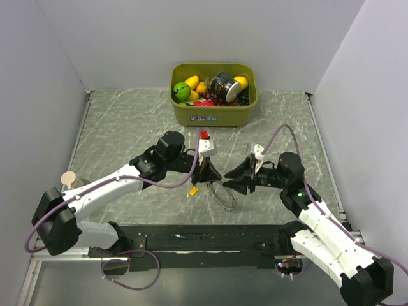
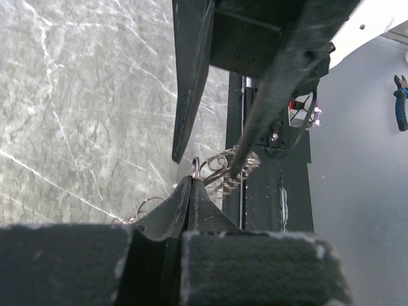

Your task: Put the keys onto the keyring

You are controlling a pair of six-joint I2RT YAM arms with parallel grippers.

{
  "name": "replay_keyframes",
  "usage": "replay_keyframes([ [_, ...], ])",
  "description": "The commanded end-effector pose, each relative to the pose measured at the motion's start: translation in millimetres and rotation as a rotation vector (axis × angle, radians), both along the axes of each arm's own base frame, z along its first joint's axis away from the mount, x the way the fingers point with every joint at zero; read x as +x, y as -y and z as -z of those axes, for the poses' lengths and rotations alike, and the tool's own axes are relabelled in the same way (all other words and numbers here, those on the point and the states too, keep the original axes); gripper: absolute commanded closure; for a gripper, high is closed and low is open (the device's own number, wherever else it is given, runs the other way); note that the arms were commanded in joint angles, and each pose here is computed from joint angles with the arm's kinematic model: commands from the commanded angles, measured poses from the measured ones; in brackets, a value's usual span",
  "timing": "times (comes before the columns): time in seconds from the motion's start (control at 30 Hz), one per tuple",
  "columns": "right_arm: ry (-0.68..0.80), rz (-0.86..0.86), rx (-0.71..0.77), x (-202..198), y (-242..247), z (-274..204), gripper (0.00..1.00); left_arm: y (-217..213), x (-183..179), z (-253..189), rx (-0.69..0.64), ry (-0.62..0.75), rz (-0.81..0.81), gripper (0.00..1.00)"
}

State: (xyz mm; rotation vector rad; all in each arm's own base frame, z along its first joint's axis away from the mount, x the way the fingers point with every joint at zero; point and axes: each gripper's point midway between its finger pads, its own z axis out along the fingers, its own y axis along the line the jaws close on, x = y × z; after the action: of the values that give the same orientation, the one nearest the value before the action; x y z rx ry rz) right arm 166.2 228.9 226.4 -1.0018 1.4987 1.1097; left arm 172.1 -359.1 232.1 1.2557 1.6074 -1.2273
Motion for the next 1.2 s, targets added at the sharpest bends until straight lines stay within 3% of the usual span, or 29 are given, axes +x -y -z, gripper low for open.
replay_keyframes([
  [0.0,0.046,-0.012,0.026,2,-1,-13,0.56,1,-7,-30,-0.097,0.094,0.043,0.99],
  [0.33,0.026,-0.021,0.052,3,-5,-17,0.69,2,-13,-35,-0.110,0.094,0.067,0.99],
  [0.6,0.000,-0.045,0.050,4,-8,-14,0.90,1,-15,-42,-0.125,0.104,0.071,0.99],
  [0.67,0.001,-0.049,0.051,4,-9,-14,1.00,0,-15,-43,-0.127,0.109,0.070,0.99],
  [1.17,0.030,-0.057,0.090,-2,-8,-33,1.00,-3,-13,-47,-0.150,0.123,0.032,0.99],
])
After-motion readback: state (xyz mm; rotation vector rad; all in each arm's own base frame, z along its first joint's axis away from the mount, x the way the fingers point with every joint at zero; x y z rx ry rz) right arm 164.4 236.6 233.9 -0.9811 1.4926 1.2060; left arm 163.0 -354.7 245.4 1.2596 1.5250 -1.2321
